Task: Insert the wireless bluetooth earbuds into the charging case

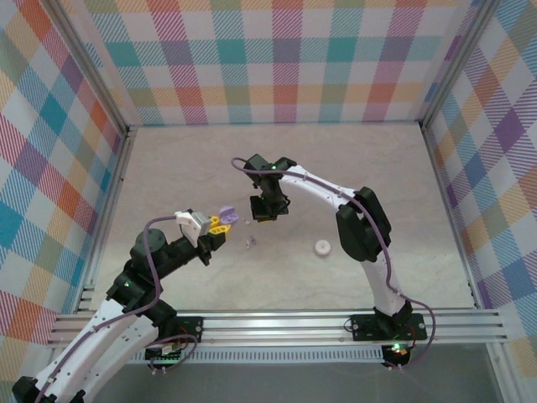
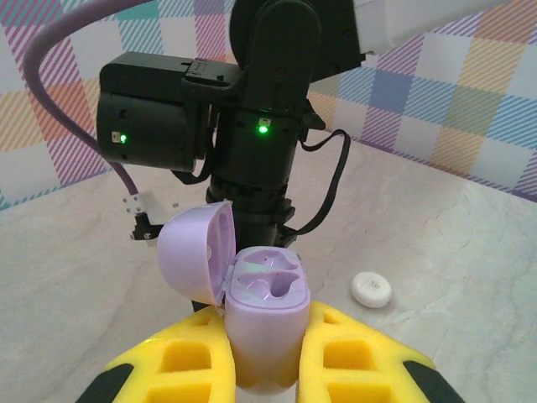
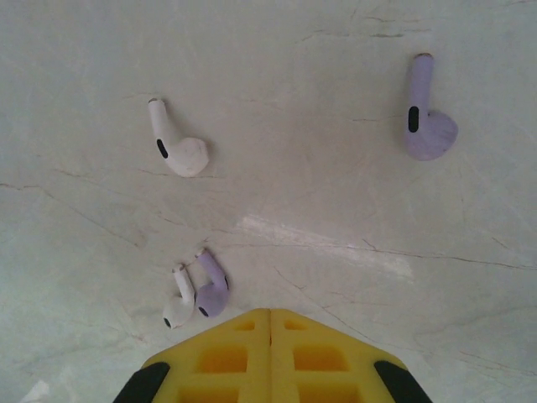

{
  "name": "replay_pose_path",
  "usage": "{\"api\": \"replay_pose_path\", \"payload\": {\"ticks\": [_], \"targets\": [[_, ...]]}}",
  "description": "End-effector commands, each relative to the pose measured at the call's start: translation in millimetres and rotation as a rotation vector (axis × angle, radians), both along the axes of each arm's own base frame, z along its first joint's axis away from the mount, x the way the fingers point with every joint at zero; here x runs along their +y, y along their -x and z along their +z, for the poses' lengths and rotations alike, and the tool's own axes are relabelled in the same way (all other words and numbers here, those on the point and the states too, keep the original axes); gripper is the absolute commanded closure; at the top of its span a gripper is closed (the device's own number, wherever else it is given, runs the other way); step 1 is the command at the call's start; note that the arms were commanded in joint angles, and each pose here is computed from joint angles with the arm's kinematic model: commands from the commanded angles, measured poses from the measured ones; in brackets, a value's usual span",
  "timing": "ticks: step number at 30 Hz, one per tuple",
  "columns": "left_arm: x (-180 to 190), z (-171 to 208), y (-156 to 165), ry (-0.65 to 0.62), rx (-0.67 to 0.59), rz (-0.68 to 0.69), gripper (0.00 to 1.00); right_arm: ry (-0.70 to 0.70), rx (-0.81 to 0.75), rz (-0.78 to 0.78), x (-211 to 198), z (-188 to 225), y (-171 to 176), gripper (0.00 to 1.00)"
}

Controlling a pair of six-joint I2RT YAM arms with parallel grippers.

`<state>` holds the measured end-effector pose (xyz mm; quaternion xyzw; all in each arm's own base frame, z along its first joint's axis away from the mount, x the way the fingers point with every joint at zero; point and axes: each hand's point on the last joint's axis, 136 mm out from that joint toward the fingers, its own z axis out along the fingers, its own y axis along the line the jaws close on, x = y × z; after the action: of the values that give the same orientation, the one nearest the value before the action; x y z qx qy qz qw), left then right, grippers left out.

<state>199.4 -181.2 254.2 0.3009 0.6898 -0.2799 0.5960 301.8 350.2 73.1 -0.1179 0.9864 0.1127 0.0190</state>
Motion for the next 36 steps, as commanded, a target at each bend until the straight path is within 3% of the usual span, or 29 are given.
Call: {"api": "replay_pose_path", "payload": {"ticks": [1,3,6,20,36], "targets": [[-1.4,8.4,7.2,-0.005,-0.034,-0.031,1.0,0.082,0.021,-0.025,-6.3,-1.8,9.9,0.91],[-0.8,7.4,8.1,-0.011,-0.033,-0.031,1.0,0.087,0.014,-0.005,-1.5,-1.3,11.2,0.78],[-0.3,7.1,9.5,-0.014,-0.034,-0.033,1.0,0.113,0.019,0.047,5.3,-4.7,15.5,0.71],[1.4,5.7,12.5,-0.022,-0.042,-0.036,1.0,0.127,0.033,0.251,34.6,-33.4,48.5,0.77],[-1.3,5.8,15.6,-0.019,-0.042,-0.06,1.0,0.268,-0.028,0.273,-1.7,-50.6,23.4,0.76]]}}
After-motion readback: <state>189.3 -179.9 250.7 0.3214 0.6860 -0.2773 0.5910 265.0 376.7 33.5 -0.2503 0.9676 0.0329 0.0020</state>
